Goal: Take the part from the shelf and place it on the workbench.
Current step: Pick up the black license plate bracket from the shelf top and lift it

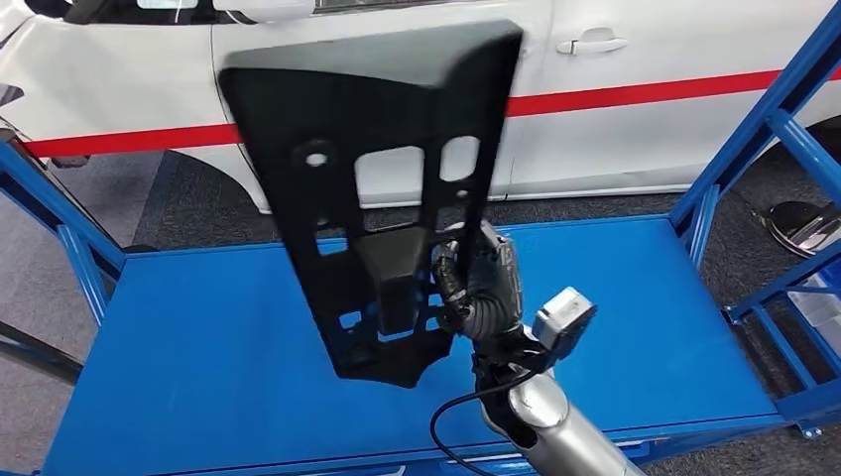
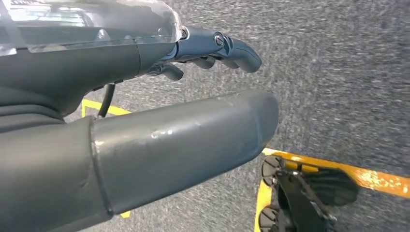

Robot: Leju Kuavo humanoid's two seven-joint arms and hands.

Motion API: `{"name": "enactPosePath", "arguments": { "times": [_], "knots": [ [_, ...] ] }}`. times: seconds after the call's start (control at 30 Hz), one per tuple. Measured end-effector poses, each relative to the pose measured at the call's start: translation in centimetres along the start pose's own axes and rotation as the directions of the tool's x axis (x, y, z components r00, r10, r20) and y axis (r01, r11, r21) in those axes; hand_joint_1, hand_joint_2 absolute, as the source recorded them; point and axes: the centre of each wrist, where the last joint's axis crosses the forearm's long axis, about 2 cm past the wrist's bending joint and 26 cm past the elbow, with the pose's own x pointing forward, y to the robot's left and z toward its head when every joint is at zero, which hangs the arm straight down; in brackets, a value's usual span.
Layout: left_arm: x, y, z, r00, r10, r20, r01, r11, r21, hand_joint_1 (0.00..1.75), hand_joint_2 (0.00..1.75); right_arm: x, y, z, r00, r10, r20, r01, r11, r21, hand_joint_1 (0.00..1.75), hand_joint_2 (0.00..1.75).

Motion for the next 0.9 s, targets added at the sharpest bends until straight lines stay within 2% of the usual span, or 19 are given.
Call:
{"name": "enactPosePath", "arguments": {
  "times": [0.03,0.17,0.33,0.57,0.73,0.9],
  "knots": [
    [0.0,0.0,0.0,1.000,0.003,0.000,-0.003,1.000,0.000,0.00,0.00,0.2,-0.1,0.0,1.000,-0.021,0.002,0.021,1.000,-0.018,1.75,1.75],
    [-0.2,-0.1,0.1,1.000,0.019,-0.003,-0.019,1.000,-0.001,0.00,1.75,1.0,-0.4,0.0,0.994,-0.110,-0.006,0.109,0.991,-0.081,1.75,1.75],
    [0.0,-0.5,0.1,0.999,0.036,-0.001,-0.036,0.999,0.022,0.00,1.75,1.0,-0.6,0.8,0.983,-0.175,-0.061,0.167,0.978,-0.125,1.75,1.75],
    [0.5,-1.4,0.0,0.997,0.073,-0.003,-0.073,0.997,0.032,0.00,1.75,0.8,-0.3,1.1,0.977,-0.192,-0.089,0.179,0.974,-0.139,1.75,1.75],
    [0.6,-1.5,0.0,0.997,0.073,-0.003,-0.073,0.997,0.035,0.00,1.75,0.8,0.0,1.2,0.965,-0.235,-0.120,0.220,0.967,-0.128,1.75,1.75],
    [0.4,-1.2,0.0,0.998,0.066,0.005,-0.066,0.998,0.026,0.00,1.75,0.6,0.3,2.4,0.956,-0.272,-0.113,0.262,0.960,-0.098,1.75,1.75]
  ]
}}
